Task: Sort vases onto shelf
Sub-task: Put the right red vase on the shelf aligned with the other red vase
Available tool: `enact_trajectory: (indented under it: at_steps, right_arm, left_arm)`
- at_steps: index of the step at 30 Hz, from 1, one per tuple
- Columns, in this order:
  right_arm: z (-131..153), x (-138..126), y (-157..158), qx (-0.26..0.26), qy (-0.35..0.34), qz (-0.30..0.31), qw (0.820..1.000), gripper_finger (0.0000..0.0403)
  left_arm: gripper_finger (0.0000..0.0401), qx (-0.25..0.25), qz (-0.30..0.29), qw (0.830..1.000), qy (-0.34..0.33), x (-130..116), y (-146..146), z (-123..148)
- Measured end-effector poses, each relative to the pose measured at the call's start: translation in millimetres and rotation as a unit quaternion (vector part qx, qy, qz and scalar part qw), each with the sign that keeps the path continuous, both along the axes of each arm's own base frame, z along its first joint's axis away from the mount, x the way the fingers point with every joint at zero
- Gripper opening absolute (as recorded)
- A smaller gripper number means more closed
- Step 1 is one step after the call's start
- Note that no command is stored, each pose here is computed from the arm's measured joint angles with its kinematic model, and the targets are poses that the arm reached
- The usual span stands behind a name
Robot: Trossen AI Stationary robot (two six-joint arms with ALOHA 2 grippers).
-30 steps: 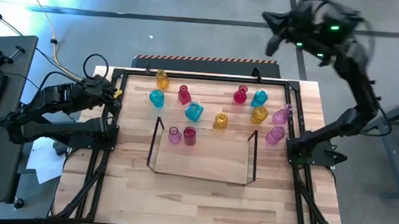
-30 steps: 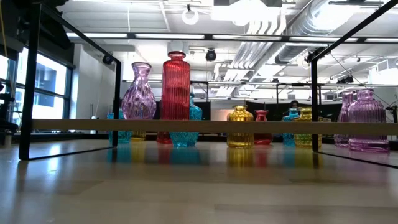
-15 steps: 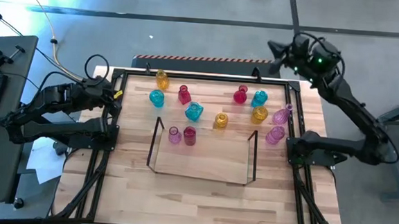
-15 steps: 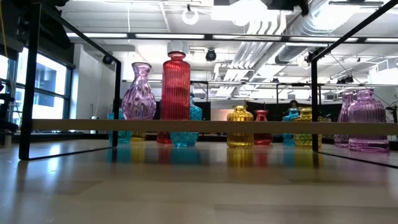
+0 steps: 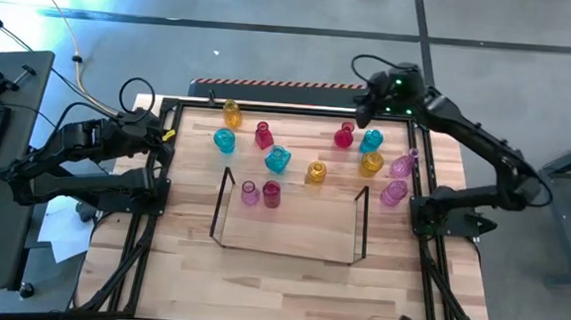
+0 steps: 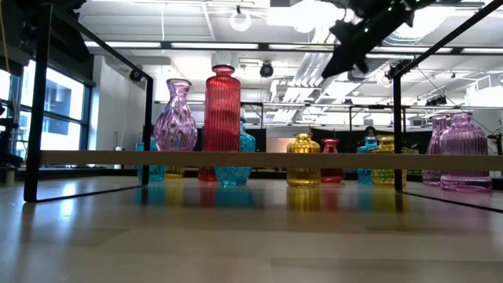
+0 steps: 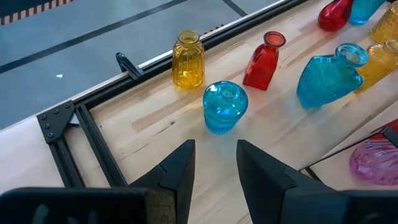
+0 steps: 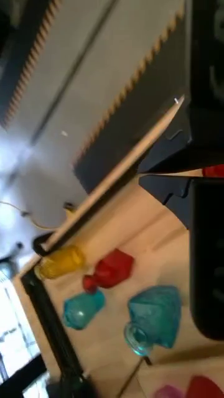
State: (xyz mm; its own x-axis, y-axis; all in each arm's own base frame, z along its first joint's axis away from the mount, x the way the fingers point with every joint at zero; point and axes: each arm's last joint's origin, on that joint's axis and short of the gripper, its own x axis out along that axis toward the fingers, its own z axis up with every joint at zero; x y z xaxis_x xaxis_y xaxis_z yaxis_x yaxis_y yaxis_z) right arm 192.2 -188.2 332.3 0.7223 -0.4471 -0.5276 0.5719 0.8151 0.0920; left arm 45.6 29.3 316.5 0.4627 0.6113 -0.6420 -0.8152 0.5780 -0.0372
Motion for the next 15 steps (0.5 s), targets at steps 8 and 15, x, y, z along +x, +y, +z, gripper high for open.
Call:
enact_trajectory:
  at_steps: [8,15]
  right_arm:
    - [2,31,-8,0.053,0.104,-0.006,0.993,0.0]
    - [-18,55,-24,0.103,0.196,-0.01,0.975,0.0]
  left_arm:
    - [0.0111,0.003,0.003,1.0,0.001,0,0,0]
    - [0.0111,0.007,0.007,1.0,0.003,0,0,0]
